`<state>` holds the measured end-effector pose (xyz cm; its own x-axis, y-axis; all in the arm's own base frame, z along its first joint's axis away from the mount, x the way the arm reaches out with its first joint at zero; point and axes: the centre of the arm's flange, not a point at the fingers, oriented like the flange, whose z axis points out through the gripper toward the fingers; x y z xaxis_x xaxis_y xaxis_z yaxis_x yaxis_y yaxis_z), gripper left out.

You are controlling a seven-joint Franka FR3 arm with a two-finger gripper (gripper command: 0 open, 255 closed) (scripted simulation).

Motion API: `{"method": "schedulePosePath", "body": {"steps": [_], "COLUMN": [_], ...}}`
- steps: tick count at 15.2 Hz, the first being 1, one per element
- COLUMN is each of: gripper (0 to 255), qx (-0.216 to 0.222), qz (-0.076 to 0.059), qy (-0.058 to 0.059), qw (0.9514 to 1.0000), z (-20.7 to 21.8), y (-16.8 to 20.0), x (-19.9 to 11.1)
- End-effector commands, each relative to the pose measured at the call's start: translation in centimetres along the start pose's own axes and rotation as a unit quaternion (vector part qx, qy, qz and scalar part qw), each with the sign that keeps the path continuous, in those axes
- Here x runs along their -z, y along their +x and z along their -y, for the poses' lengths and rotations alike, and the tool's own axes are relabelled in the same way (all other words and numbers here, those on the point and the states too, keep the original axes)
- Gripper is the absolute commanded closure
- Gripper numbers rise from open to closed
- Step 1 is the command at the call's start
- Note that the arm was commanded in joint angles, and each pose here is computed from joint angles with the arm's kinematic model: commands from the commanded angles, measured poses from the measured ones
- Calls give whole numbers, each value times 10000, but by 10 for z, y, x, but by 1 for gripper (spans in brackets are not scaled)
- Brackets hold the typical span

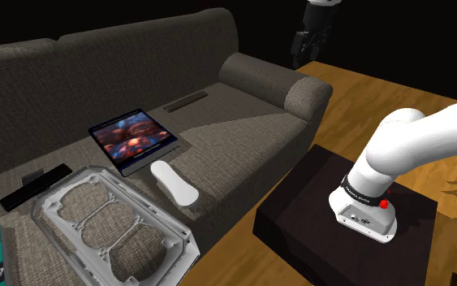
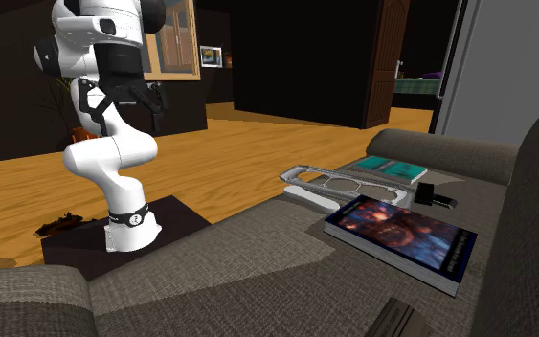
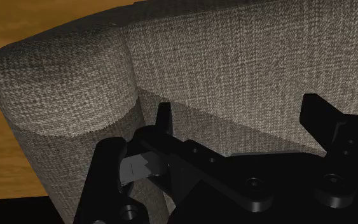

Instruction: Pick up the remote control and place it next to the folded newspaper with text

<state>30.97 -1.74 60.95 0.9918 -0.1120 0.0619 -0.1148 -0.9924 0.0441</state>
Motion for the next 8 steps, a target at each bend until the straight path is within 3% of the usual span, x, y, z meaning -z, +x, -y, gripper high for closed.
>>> {"method": "schedulePosePath", "body": {"steps": [1,8], "gripper": [0,0], "qx": [0,31], "qz": [0,52], "qy": [0,22], "qw": [10000,10000], "z": [0,82], "y": [0,15], "x": [0,-38]}}
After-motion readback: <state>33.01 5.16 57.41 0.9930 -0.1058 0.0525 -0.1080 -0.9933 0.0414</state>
